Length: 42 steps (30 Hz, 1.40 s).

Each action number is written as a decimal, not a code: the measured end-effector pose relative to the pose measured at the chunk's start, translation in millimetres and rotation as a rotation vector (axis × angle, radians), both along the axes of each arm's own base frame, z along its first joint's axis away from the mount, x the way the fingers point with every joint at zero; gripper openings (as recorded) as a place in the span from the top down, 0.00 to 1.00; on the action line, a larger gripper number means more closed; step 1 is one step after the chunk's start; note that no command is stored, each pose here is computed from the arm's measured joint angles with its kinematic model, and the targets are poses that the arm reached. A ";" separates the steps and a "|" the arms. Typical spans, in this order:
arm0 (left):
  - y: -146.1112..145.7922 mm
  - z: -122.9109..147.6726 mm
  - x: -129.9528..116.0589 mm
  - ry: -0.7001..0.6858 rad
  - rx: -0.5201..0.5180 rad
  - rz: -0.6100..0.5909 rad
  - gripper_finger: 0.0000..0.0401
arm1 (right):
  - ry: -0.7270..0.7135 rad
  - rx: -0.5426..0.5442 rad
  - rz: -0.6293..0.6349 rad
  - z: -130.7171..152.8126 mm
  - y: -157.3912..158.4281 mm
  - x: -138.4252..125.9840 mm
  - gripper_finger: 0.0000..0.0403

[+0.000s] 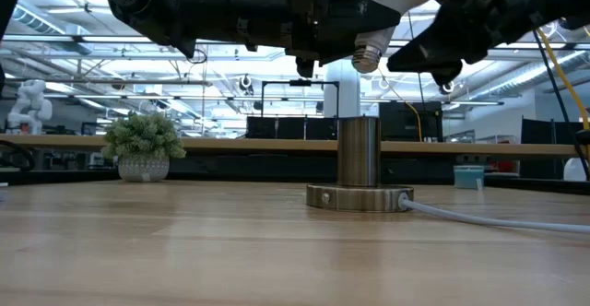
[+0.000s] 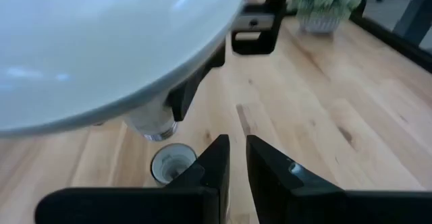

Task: Screw lightbulb
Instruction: Insert the lightbulb into the desk lamp

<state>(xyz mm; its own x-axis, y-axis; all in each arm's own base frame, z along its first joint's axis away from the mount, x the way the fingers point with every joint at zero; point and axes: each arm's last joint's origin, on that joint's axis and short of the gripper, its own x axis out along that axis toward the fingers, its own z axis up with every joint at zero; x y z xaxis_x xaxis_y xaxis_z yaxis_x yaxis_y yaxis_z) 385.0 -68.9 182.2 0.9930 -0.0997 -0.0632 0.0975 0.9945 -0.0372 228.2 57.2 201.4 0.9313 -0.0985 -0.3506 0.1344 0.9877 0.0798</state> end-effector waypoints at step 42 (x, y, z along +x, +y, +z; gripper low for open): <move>1.8 -27.9 -5.9 0.299 -0.021 0.048 0.54 | 0.081 0.008 0.018 -15.2 16.0 24.0 0.89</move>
<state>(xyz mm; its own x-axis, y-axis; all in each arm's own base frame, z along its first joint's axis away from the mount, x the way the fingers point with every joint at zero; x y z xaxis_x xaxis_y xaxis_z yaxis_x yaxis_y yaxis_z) 379.1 -67.1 154.3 0.9344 -0.0570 -0.3516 0.0316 0.9965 -0.0776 252.1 73.3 186.2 0.9016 -0.0791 -0.4253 0.1231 0.9894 0.0770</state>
